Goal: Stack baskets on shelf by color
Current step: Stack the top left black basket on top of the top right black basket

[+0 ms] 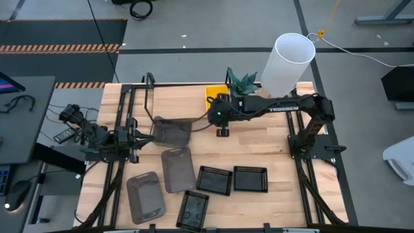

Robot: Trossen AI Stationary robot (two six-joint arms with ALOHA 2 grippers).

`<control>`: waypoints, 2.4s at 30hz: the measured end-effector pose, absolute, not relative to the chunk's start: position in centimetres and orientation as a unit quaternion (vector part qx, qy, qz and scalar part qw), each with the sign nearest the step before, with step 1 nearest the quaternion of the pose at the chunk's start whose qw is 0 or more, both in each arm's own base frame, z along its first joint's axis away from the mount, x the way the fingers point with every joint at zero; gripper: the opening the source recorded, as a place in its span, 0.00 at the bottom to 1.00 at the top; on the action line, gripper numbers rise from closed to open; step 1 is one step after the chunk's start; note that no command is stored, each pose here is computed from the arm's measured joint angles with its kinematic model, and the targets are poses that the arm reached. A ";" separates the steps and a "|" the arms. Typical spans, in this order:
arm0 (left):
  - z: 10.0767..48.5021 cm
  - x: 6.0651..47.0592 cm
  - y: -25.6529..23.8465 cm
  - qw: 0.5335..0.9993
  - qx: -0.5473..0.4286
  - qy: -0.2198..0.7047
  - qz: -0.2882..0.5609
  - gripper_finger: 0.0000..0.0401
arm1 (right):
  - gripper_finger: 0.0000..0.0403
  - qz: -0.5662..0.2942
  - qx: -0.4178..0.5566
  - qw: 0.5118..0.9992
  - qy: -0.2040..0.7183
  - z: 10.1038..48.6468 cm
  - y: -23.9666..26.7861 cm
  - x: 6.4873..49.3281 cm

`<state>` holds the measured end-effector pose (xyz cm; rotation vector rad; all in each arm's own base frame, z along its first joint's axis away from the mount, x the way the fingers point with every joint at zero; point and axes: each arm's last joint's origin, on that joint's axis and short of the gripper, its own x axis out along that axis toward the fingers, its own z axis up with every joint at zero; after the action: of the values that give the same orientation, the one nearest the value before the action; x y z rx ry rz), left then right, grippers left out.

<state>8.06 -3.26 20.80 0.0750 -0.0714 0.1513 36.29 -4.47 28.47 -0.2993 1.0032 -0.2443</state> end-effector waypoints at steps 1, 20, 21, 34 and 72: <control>20.8 8.1 -3.3 0.996 0.037 -0.036 0.076 0.08 | 0.36 -0.113 -0.144 0.863 0.470 28.8 -4.0 36.3; 20.8 8.1 -3.3 0.996 0.037 -0.036 0.076 0.08 | 0.36 0.040 -0.112 0.893 0.433 29.5 5.8 35.8; 20.8 8.1 -3.3 0.996 0.037 -0.036 0.076 0.08 | 0.36 0.049 -0.104 0.890 0.442 29.3 6.2 35.8; 20.8 8.1 -3.3 0.996 0.037 -0.036 0.076 0.07 | 0.39 0.074 -0.049 0.851 0.518 25.2 9.9 33.5; 20.8 8.1 -3.3 0.996 0.037 -0.036 0.075 0.07 | 0.16 0.016 0.050 0.851 0.523 15.6 10.1 37.5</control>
<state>8.06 -3.27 20.80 0.0749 -0.0714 0.1511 37.51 10.05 15.61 0.1051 1.1012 0.0343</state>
